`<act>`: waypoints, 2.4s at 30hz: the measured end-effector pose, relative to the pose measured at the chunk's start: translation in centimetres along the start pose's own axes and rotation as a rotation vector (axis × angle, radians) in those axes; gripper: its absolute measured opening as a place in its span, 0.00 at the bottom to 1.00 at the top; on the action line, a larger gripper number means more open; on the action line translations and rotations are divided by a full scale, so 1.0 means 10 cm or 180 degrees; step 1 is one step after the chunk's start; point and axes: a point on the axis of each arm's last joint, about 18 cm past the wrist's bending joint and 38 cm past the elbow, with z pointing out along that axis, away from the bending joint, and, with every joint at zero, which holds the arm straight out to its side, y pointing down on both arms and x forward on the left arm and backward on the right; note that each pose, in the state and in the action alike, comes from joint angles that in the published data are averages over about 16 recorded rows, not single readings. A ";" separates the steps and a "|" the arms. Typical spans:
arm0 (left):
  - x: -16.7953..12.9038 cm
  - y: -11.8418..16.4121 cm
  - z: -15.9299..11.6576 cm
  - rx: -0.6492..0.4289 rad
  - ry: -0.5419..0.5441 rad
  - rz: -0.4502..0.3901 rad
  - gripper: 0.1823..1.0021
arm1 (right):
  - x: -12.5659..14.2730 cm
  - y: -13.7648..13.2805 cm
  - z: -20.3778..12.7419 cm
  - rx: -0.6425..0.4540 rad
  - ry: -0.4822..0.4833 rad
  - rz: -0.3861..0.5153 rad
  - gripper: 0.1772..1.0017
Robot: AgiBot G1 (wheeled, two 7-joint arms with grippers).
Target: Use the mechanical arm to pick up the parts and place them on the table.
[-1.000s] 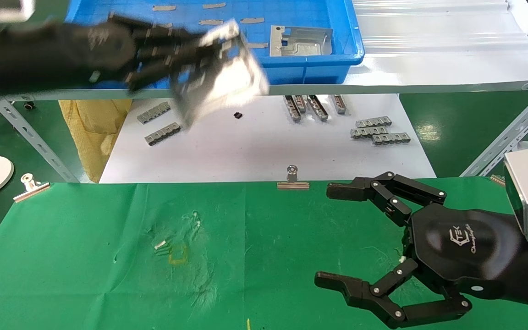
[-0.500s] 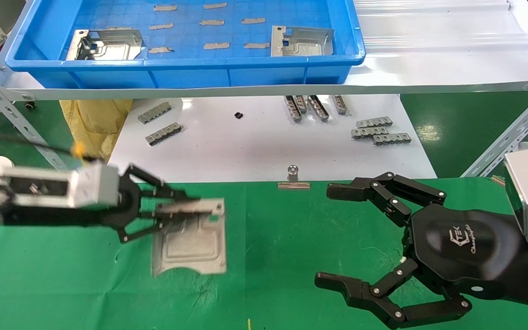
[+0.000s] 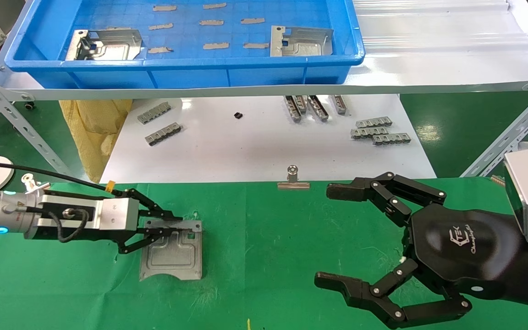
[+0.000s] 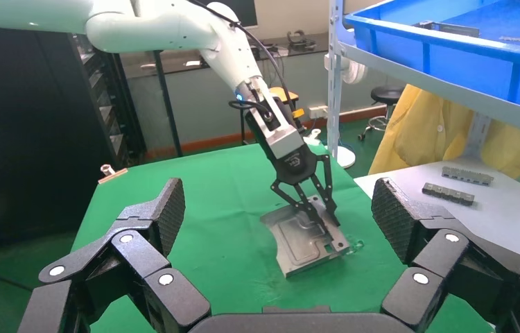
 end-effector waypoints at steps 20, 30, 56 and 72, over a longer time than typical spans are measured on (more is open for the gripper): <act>-0.01 -0.16 -0.15 0.0560 -0.0210 -0.0766 0.36 | 0.00 0.00 0.00 0.0000 0.0001 0.0000 1.00; -0.01 -0.16 -0.15 0.0628 -0.0250 -0.0884 0.63 | 0.00 0.00 0.00 0.0000 0.0001 0.0001 1.00; -0.01 -0.15 -0.15 0.0570 -0.0219 -0.0803 0.99 | 0.00 0.00 0.00 0.0000 0.0002 0.0001 1.00; -0.01 -0.15 -0.15 0.0563 -0.0218 -0.0794 1.00 | 0.00 0.00 0.00 0.0000 0.0002 0.0001 1.00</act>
